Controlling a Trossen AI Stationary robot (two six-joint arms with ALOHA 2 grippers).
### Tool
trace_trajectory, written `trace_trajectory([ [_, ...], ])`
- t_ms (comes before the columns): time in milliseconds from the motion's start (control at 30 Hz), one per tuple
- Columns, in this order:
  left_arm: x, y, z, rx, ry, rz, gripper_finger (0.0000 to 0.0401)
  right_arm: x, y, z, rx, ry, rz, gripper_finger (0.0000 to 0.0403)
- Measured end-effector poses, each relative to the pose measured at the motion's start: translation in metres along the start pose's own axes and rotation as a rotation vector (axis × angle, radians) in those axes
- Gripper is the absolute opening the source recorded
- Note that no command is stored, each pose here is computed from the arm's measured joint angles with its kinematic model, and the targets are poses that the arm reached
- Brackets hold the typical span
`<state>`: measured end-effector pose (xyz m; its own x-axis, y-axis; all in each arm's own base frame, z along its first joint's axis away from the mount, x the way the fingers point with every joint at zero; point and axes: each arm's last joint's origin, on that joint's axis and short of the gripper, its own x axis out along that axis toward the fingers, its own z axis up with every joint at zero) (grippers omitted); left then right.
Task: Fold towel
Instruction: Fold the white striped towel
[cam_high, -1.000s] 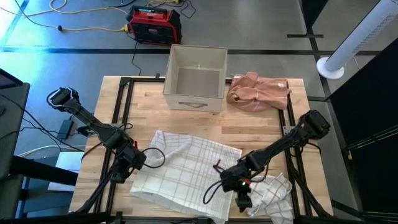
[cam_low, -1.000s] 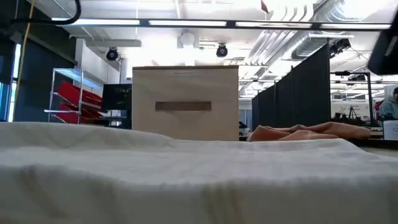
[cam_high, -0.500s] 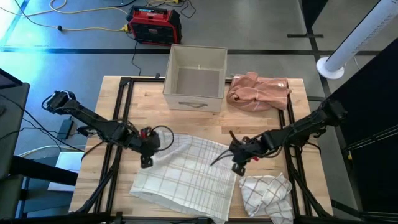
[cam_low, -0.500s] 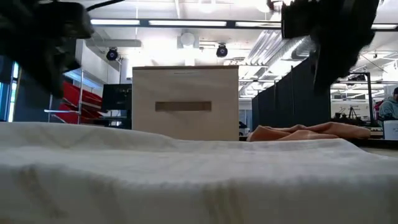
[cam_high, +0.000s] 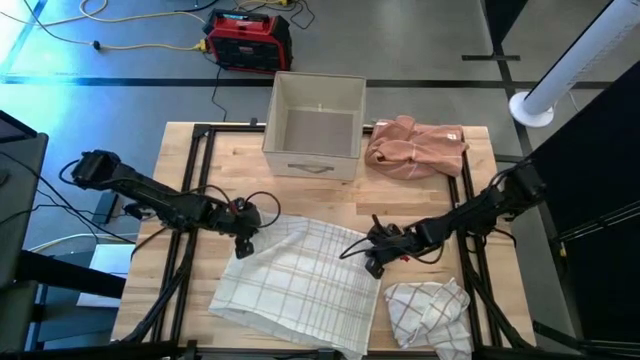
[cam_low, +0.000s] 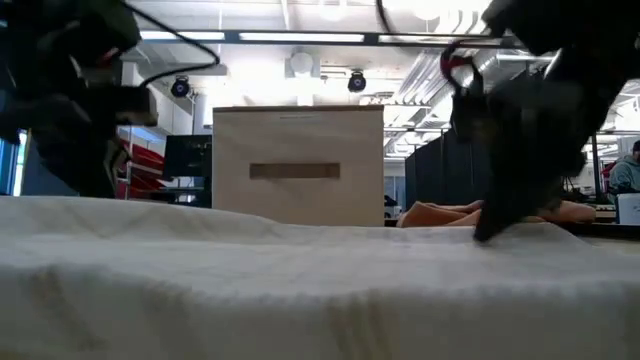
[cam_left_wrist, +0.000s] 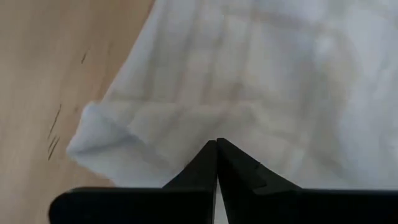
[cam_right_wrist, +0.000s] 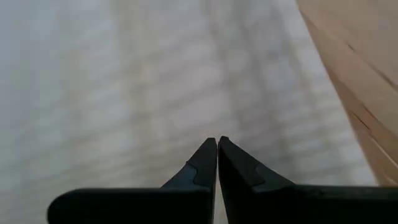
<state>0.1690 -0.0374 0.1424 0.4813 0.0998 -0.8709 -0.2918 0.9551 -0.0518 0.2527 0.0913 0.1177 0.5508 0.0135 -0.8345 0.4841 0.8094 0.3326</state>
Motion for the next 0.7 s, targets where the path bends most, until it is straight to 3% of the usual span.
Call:
trace_trajectory([
  [200,0.007,0.013,-0.009,-0.135,0.039,0.091,0.0000,0.000,-0.006,-0.005,0.011,0.076,-0.061,0.0000],
  [433,0.003,0.022,-0.021,-0.238,0.136,0.235,0.0000,-0.031,-0.023,-0.011,-0.096,0.192,-0.184,0.0000],
  [500,0.000,0.022,-0.021,-0.281,0.147,0.248,0.0000,-0.038,-0.023,-0.007,-0.110,0.182,-0.158,0.0000],
  [567,-0.005,0.020,-0.015,-0.294,0.153,0.235,0.0000,-0.047,-0.020,-0.001,-0.094,0.149,-0.099,0.0000],
  [700,-0.019,-0.001,0.019,-0.232,-0.035,0.059,0.0000,-0.061,-0.011,0.003,-0.079,0.122,0.037,0.0000],
])
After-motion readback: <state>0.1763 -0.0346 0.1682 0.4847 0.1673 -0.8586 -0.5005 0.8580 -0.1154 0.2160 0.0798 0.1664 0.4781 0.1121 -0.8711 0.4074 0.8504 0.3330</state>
